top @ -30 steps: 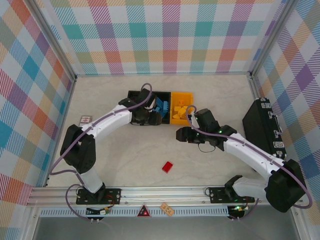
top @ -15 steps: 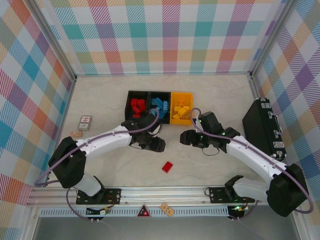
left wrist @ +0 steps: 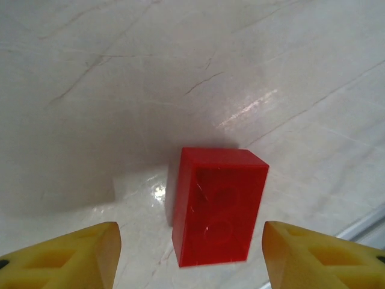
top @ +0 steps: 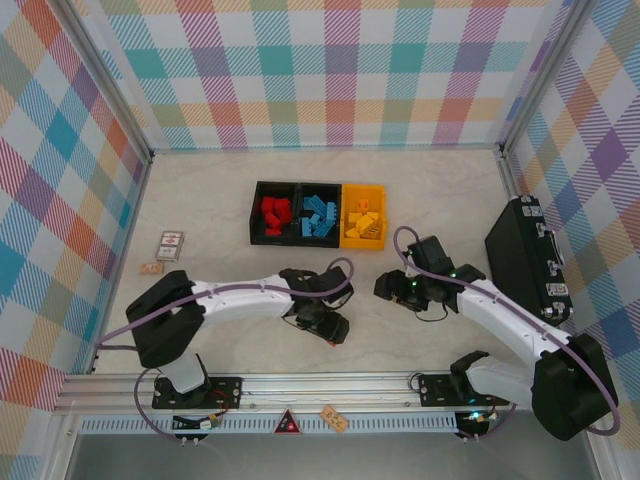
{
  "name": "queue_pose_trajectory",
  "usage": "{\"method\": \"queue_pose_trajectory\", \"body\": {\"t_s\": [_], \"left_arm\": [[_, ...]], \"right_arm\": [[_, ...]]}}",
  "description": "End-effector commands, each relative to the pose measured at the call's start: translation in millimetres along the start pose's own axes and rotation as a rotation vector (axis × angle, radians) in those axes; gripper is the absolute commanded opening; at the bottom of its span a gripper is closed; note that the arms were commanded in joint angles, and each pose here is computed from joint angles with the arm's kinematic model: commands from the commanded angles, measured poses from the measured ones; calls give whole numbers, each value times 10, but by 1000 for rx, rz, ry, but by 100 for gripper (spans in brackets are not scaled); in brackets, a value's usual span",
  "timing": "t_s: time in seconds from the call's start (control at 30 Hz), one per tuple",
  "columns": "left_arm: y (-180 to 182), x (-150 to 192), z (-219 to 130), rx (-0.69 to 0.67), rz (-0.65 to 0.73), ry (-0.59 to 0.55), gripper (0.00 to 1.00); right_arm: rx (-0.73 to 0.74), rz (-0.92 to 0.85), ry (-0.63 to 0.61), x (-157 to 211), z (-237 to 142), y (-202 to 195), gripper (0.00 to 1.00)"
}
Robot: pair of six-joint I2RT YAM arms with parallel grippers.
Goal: Sort the legos into containers by color
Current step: Pick up the lego from the middle-left of the table.
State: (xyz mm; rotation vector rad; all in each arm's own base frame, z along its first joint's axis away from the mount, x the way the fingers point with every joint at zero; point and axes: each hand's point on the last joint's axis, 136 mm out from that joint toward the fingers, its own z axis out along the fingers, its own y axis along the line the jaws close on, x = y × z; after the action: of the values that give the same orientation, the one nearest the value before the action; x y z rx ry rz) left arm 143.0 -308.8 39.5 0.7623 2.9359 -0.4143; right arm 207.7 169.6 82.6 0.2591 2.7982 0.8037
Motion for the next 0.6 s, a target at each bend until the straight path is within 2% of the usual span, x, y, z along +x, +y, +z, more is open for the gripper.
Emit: {"method": "queue_pose_trajectory", "body": {"t_s": [0.0,0.17,0.4,0.57], "left_arm": [[-13,-43,25,-61,30,6,64],[-24,-55,146,-91,41,27,60],[-19,-73,170,-103,41,27,26],[17,-118,43,-125,41,-8,24]], "right_arm": [[-8,19,-9,2,-5,-25,59],[-10,25,-3,12,24,-53,59],[-19,30,-2,-4,46,-57,59],[-39,23,-3,-25,34,-3,59]]}}
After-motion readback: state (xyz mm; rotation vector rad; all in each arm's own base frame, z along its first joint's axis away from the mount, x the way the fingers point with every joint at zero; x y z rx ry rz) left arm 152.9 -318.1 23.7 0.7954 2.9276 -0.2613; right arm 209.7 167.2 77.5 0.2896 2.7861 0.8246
